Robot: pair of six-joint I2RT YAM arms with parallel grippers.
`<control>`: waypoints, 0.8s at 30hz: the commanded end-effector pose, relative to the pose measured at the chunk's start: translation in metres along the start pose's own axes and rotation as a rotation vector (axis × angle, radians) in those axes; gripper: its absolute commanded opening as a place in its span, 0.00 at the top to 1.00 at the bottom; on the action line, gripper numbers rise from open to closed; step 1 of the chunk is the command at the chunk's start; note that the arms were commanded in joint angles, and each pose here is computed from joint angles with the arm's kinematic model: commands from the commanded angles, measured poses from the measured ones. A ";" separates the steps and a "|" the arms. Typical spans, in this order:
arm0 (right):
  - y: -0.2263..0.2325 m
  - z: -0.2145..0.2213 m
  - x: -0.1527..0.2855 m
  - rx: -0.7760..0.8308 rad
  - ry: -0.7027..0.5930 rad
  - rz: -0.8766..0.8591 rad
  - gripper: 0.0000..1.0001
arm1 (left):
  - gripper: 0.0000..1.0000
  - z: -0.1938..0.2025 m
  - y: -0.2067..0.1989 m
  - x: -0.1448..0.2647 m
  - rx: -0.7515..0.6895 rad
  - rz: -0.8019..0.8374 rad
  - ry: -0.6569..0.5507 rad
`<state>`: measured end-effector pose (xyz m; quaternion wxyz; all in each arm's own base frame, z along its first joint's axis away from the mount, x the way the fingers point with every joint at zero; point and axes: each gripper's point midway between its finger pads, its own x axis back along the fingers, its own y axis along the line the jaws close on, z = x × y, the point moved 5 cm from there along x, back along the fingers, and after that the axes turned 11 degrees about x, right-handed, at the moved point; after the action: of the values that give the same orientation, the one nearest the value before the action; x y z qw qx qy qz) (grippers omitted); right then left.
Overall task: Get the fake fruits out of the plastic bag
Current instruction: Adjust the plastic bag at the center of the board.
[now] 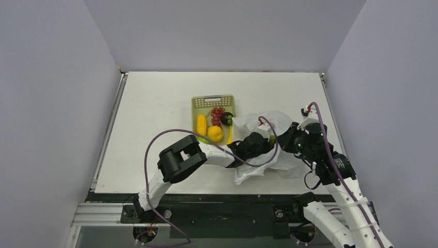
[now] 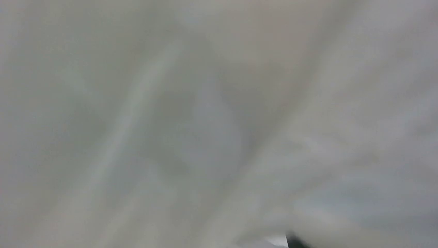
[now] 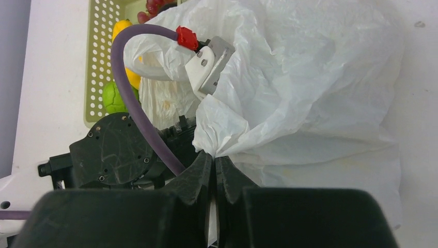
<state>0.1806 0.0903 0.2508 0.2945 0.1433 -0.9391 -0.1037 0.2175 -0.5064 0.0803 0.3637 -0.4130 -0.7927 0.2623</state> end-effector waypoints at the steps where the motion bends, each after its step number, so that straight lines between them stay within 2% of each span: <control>1: 0.005 -0.001 0.005 -0.031 -0.026 -0.031 1.00 | 0.17 0.014 0.014 -0.014 -0.061 -0.097 -0.006; 4: -0.001 0.010 0.005 -0.057 0.002 0.005 1.00 | 0.20 0.025 0.026 -0.016 -0.075 -0.155 0.003; 10: -0.012 0.024 0.006 -0.097 0.028 0.082 1.00 | 0.45 0.020 0.038 -0.006 -0.108 -0.228 -0.001; 12: -0.015 0.025 0.007 -0.096 0.023 0.098 1.00 | 0.59 0.013 0.033 0.001 -0.115 -0.219 -0.007; 13: -0.016 0.026 0.007 -0.093 0.029 0.106 1.00 | 0.69 0.008 0.028 0.005 -0.118 -0.209 -0.014; 19: -0.035 0.046 0.006 -0.152 0.059 0.246 1.00 | 0.86 -0.013 -0.003 0.028 -0.117 -0.148 -0.018; 22: -0.043 0.062 0.006 -0.249 0.082 0.318 1.00 | 1.00 -0.026 -0.018 0.040 -0.113 -0.119 -0.030; 24: -0.047 0.073 0.007 -0.281 0.105 0.344 1.00 | 1.00 -0.034 -0.028 0.050 -0.114 -0.099 -0.037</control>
<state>0.1532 0.0626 0.2000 0.3521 0.0111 -0.9245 -0.1453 0.2127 -0.4801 0.0796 0.3688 -0.3587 -0.8373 0.1849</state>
